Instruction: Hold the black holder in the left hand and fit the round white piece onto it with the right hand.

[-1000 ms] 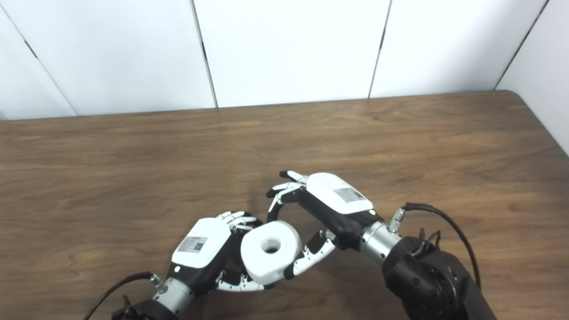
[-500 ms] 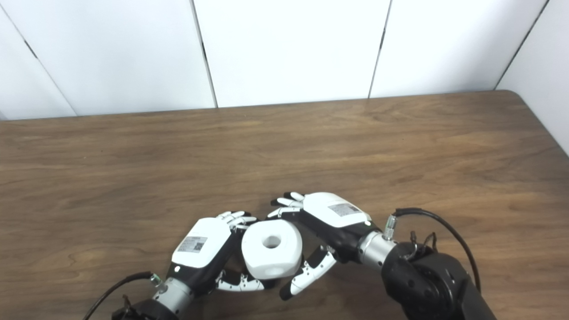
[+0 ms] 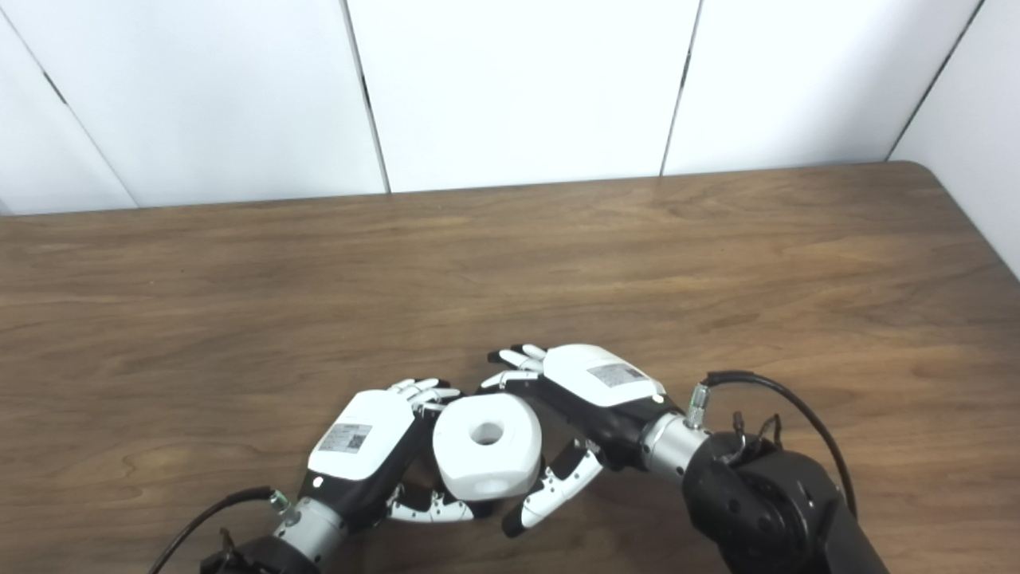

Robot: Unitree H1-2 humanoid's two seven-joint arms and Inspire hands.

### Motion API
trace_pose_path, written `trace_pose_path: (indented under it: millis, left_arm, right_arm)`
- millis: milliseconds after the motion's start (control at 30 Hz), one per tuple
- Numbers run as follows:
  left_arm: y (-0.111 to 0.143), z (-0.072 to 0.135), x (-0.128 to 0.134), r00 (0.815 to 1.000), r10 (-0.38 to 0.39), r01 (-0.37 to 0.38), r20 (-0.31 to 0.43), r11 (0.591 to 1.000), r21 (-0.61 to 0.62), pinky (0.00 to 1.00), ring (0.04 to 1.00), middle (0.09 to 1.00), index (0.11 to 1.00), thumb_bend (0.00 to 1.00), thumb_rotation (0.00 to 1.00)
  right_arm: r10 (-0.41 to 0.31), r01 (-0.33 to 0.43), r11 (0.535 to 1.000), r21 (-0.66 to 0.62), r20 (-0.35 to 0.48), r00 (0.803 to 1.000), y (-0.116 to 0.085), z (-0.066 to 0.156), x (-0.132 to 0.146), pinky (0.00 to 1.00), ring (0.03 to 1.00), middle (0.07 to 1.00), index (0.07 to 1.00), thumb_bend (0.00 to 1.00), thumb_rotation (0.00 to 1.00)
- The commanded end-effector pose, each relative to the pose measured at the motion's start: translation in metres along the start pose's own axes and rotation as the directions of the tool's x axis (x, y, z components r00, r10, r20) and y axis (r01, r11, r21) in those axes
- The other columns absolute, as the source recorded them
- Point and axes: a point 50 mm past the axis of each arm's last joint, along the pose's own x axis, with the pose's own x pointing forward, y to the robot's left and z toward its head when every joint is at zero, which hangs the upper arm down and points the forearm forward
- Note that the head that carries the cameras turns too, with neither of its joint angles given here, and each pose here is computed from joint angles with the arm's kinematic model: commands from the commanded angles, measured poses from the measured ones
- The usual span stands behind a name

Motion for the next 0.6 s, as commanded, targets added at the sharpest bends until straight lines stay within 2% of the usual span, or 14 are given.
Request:
trace_pose_path:
  millis: [0, 567]
  left_arm:
    - [-0.041, -0.019, -0.012, 0.963, -0.251, 0.249, -0.098, 0.968, -0.026, 0.87, 0.881, 0.813, 0.489, 0.52, 0.06]
    - [-0.041, -0.028, -0.013, 0.959, -0.26, 0.259, -0.114, 0.965, -0.025, 0.87, 0.881, 0.817, 0.489, 0.52, 0.06]
  right_arm:
    - [-0.067, 0.068, 0.997, -0.024, 0.028, 0.997, -0.016, 0.007, -0.002, 1.0, 1.0, 0.986, 0.847, 1.0, 0.44]
    - [-0.124, 0.124, 0.992, -0.002, -0.015, 0.992, -0.038, 0.0, -0.009, 1.0, 1.0, 1.0, 0.959, 1.0, 0.49]
